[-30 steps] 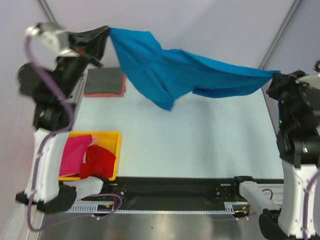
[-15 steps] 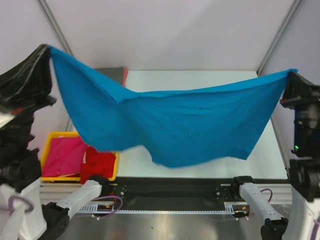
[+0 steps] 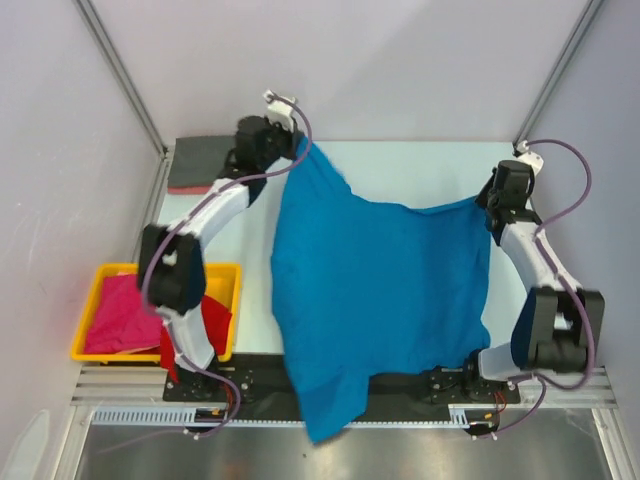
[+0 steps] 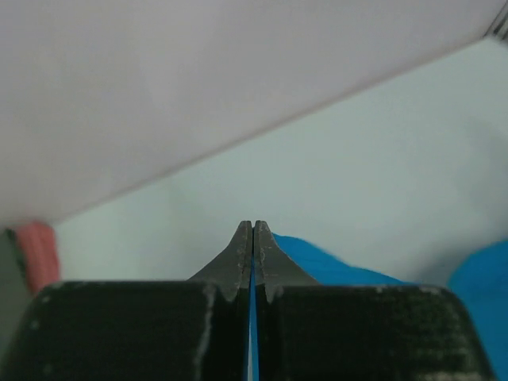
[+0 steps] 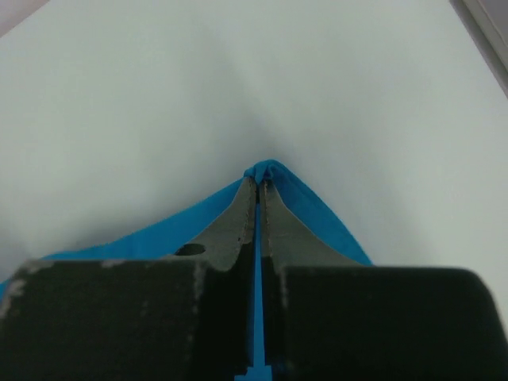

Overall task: Fold and stack the t-shirts
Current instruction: Flatten the tshirt out, then fold the tshirt

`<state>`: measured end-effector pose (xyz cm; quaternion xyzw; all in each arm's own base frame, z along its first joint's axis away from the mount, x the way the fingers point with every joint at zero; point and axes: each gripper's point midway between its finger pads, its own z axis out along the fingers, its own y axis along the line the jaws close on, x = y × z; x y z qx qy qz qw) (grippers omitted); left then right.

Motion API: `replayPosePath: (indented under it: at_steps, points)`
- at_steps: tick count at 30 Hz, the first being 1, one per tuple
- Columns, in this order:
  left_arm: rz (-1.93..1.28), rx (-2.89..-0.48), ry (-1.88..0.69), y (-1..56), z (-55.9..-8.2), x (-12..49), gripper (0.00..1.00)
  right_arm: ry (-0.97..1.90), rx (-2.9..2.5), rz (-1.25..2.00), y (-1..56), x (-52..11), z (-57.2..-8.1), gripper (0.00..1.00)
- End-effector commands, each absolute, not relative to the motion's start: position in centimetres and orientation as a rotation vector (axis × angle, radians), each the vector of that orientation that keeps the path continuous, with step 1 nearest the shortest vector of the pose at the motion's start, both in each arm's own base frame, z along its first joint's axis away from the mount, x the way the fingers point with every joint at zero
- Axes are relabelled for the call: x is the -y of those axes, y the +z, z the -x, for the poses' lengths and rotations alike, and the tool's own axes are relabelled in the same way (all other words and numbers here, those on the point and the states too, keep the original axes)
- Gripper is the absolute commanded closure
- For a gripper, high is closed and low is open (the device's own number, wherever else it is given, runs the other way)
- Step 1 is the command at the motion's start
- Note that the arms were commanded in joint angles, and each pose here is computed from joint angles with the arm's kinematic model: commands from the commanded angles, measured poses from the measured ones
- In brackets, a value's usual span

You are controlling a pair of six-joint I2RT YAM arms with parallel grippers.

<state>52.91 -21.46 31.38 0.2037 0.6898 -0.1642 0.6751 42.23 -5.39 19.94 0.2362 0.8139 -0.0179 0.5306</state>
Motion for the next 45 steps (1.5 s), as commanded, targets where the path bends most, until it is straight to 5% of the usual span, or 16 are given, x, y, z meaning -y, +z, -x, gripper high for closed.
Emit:
replayPosePath:
  at_steps: [1, 9, 21, 31, 45]
  points:
    - [-0.37, -1.481, -0.436, 31.9, -57.1, 21.7, 1.0, -0.048, -1.746, -0.6, 22.0, 8.5, -47.3, 1.0]
    - [-0.372, -1.696, -0.49, 20.8, -65.3, 24.8, 1.0, -0.089, -1.913, -0.63, 15.2, 12.4, -54.2, 1.0]
    - [-0.258, -1.674, -0.584, 22.6, -66.2, 25.6, 1.0, -0.122, -1.951, -0.558, 14.2, 15.5, -59.5, 1.0]
    - [-0.306, -1.754, -0.677, 24.7, -61.1, 27.2, 1.0, 0.013, -2.031, -0.626, 14.9, 13.9, -59.5, 1.0]
    - [-0.341, -1.988, -0.744, 25.1, -45.6, 29.6, 1.0, -0.064, -2.356, -0.883, 12.2, 14.9, -49.5, 1.0]
